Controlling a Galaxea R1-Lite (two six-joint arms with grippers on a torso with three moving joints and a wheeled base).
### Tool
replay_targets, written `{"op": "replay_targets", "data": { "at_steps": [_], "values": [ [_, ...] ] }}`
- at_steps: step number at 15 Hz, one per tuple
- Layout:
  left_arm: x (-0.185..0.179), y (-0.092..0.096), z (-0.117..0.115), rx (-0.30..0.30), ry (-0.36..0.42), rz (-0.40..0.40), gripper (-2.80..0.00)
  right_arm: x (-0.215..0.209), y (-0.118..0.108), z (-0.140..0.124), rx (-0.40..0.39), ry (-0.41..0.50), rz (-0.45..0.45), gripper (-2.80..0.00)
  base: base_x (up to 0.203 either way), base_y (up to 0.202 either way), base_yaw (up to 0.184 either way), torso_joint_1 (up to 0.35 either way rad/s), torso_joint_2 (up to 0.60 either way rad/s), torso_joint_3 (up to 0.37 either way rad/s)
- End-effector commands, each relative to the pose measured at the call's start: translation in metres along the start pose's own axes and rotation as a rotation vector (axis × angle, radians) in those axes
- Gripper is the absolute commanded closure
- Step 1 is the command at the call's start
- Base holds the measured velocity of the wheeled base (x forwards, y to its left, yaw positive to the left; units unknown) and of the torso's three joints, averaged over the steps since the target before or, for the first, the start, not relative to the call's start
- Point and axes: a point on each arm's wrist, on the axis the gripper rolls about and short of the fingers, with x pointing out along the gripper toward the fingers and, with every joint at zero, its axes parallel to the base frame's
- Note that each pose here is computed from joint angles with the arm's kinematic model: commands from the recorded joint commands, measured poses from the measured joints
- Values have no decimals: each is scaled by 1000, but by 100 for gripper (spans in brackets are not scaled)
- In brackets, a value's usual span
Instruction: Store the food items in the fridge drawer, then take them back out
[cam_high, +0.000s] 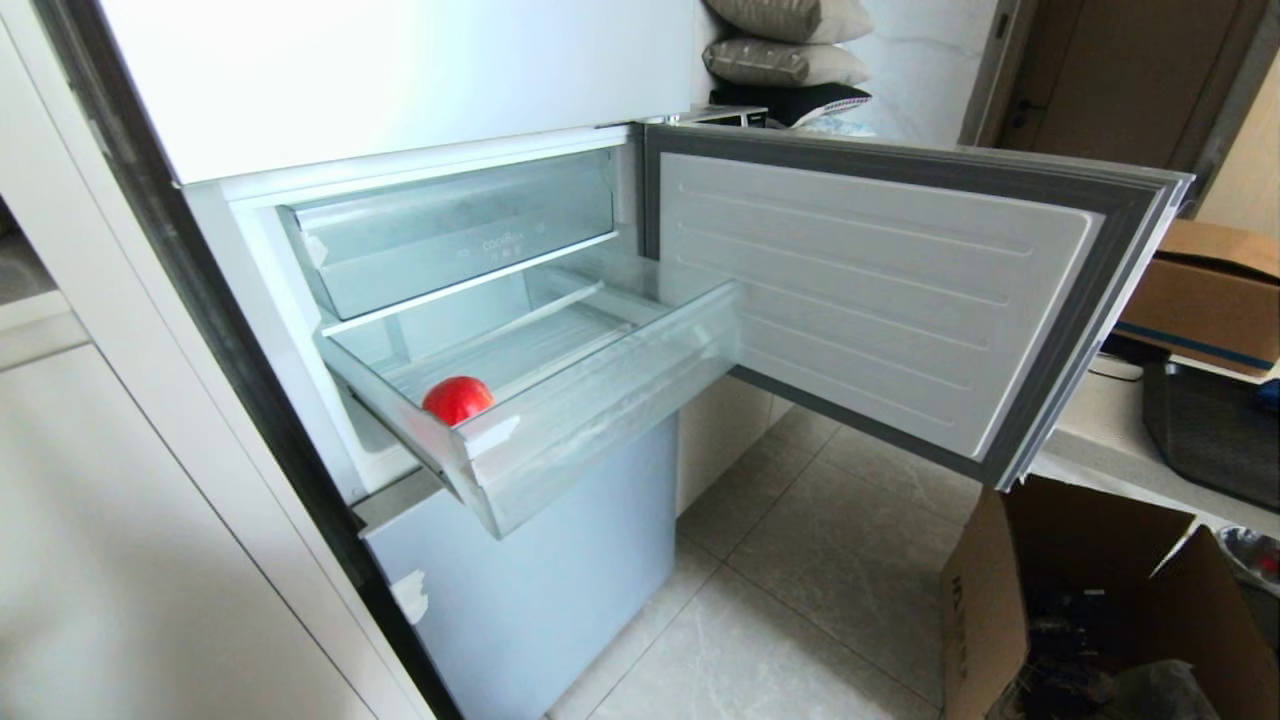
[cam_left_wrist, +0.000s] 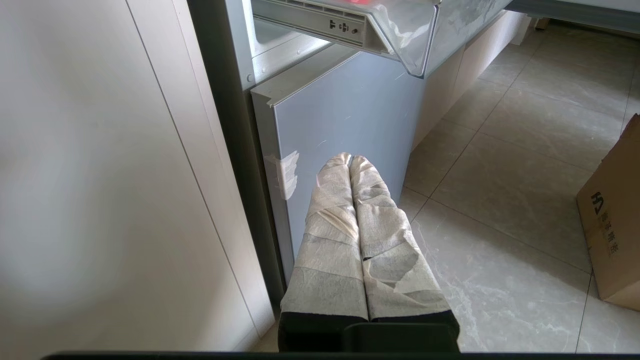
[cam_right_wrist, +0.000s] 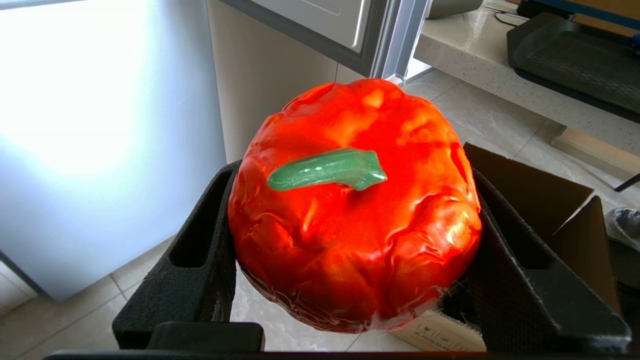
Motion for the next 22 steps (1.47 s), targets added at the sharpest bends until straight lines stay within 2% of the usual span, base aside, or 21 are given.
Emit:
{"op": "replay_targets", "data": {
  "at_steps": [1, 5, 14, 20, 22],
  "values": [
    [0, 0, 0, 0, 2, 0, 0, 0, 0, 0, 0, 1, 1, 0, 0, 0, 0, 0, 0, 0],
    [0, 0, 0, -1, 2, 0, 0, 0, 0, 0, -2, 1, 1, 0, 0, -2, 45, -1, 0, 2],
    [0, 0, 0, 1, 2, 0, 0, 0, 0, 0, 3, 1, 0, 0, 0, -10, 176, 2, 2, 3],
    [0, 0, 0, 1, 2, 0, 0, 0, 0, 1, 72, -4, -19, 0, 1, -10, 175, 2, 3, 4],
    [0, 0, 0, 1, 2, 0, 0, 0, 0, 1, 73, -4, -19, 0, 2, -8, 177, 2, 3, 1]
  ]
}}
